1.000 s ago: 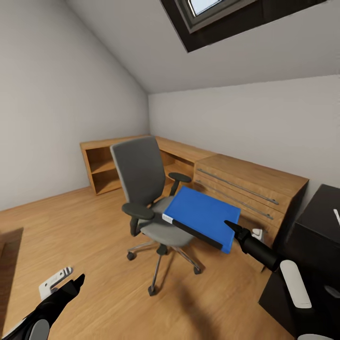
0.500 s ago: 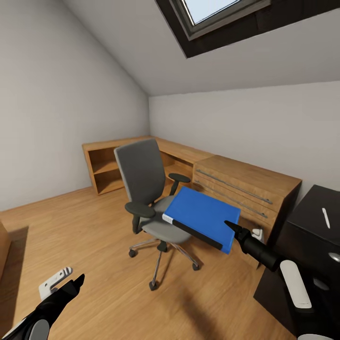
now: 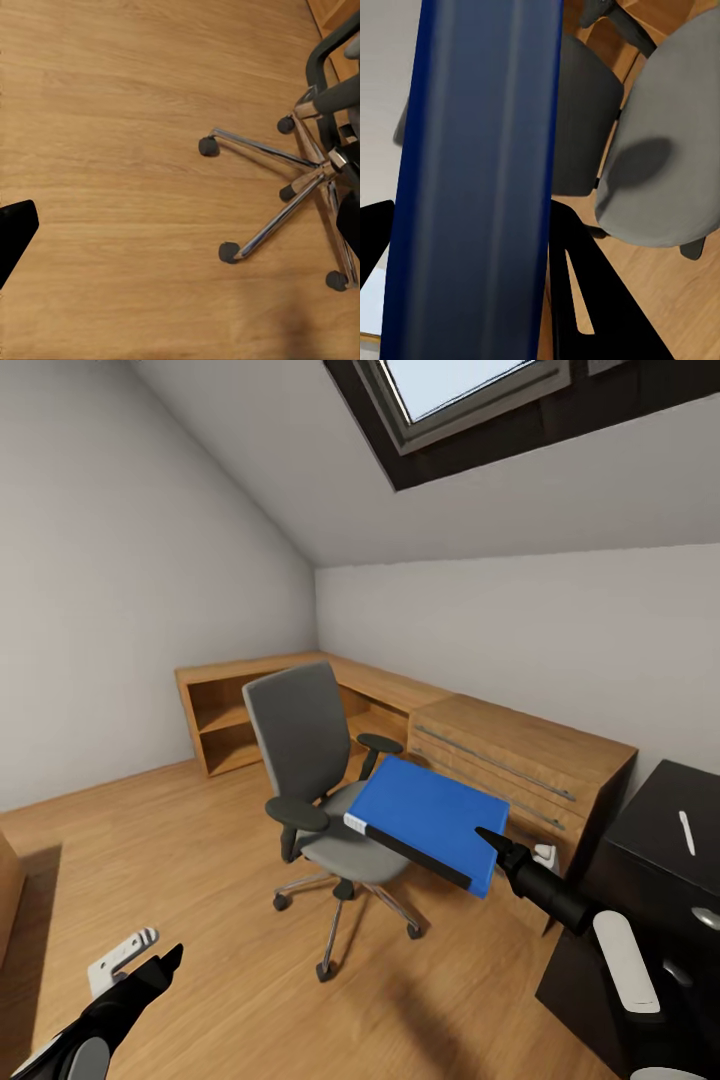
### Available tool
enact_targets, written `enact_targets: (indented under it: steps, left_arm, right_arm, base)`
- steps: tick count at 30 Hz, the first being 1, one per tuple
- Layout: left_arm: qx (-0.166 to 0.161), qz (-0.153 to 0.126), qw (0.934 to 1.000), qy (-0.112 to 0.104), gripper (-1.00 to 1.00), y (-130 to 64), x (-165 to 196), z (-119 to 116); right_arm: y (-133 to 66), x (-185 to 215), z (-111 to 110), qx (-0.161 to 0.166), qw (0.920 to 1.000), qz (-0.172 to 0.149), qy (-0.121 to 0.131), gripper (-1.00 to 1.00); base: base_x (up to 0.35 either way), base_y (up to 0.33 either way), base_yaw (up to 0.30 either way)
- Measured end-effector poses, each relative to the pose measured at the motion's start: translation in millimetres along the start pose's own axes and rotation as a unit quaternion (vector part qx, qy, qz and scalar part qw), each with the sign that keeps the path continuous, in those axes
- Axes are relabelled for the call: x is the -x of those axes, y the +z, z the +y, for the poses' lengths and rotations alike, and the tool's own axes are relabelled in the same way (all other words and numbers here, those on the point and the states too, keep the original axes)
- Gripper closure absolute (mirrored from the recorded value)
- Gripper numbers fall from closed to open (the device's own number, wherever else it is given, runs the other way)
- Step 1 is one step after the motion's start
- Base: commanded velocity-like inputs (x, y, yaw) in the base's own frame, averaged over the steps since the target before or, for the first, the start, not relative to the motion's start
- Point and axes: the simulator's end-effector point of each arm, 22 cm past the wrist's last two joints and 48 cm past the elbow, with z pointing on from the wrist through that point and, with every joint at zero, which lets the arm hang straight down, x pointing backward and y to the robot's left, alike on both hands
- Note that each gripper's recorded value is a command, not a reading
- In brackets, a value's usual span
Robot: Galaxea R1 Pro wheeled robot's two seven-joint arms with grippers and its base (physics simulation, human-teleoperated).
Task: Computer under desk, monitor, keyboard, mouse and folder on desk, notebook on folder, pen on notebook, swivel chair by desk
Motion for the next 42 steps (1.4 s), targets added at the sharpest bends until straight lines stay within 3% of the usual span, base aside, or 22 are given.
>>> enact_targets:
  steps: [6,7,13,15,16,17,18,22,26,27,28,30,33,35,36,37,42]
  left_arm:
    - [0.009,0.019,0.9998,-0.001,-1.00,-0.3,-8,2]
    - [0.020,0.044,0.9989,0.000,-1.00,5.2,-28,11]
    - [0.055,0.095,0.9938,0.021,-1.00,9.1,-67,35]
    - [0.086,0.142,0.9850,0.046,-1.00,9.6,-110,60]
    - [0.092,0.153,0.9826,0.051,-1.00,8.7,-121,66]
    - [0.121,0.133,0.9809,0.075,-1.00,14.2,-144,94]
    - [0.128,0.135,0.9789,0.083,-1.00,12.7,-157,102]
    - [0.134,0.126,0.9777,0.101,-1.00,9.2,-155,106]
    - [0.135,0.124,0.9773,0.106,-1.00,5.2,-151,105]
    - [0.135,0.124,0.9772,0.107,-1.00,4.2,-150,104]
    - [0.134,0.124,0.9772,0.107,-1.00,3.1,-150,102]
    - [0.134,0.128,0.9767,0.109,-1.00,0.6,-151,100]
    - [0.133,0.133,0.9757,0.112,-1.00,-3.0,-153,98]
    - [0.133,0.135,0.9754,0.113,-1.00,-5.1,-151,96]
    - [0.132,0.135,0.9753,0.114,-1.00,-6.1,-151,96]
    - [0.132,0.137,0.9751,0.115,-1.00,-7.2,-151,94]
    - [0.132,0.139,0.9747,0.115,-1.00,-12.6,-147,91]
  right_arm:
    - [-0.9,8,9,-0.001,1.0000,-0.002,0.000,1.00]
    - [-1.1,9,11,-0.002,1.0000,-0.003,0.000,1.00]
    - [-1.0,16,22,-0.001,1.0000,-0.003,0.000,1.00]
    - [-1.1,18,26,-0.001,1.0000,-0.003,-0.001,1.00]
    - [-1.0,19,28,-0.001,1.0000,-0.003,-0.001,1.00]
    - [-0.4,19,32,0.003,1.0000,-0.002,0.000,1.00]
    - [0.3,19,35,0.004,1.0000,-0.002,-0.001,1.00]
    - [1.9,23,49,0.009,0.9999,-0.003,-0.008,1.00]
    - [1.2,34,61,0.002,0.9997,-0.010,-0.022,1.00]
    - [0.7,40,62,-0.011,0.9994,-0.016,-0.028,1.00]
    - [0.5,53,59,-0.045,0.9979,-0.028,-0.037,1.00]
    - [4.1,76,65,-0.072,0.9954,-0.050,-0.038,1.00]
    - [13.0,117,86,-0.089,0.9901,-0.108,-0.013,1.00]
    - [16.2,133,96,-0.088,0.9849,-0.148,0.023,1.00]
    - [18.4,139,101,-0.084,0.9803,-0.172,0.050,1.00]
    - [22.5,138,100,-0.084,0.9691,-0.210,0.100,1.00]
    - [17.4,130,102,-0.087,0.9652,-0.218,0.115,1.00]
  base:
    - [0.000,0.000,0.000]
    - [0.000,0.000,0.000]
    - [0.000,0.000,0.000]
    - [0.000,0.000,0.000]
    - [0.000,0.000,0.000]
    - [0.000,0.000,0.000]
    - [0.000,0.000,0.000]
    - [0.000,0.000,0.000]
    - [0.000,0.000,0.000]
    - [0.000,0.000,0.000]
    - [0.000,0.000,0.000]
    - [0.000,0.000,0.000]
    - [0.000,0.000,0.000]
    - [0.000,0.000,0.000]
    - [0.000,0.000,0.000]
    - [0.000,0.000,0.000]
    - [0.000,0.000,-0.004]
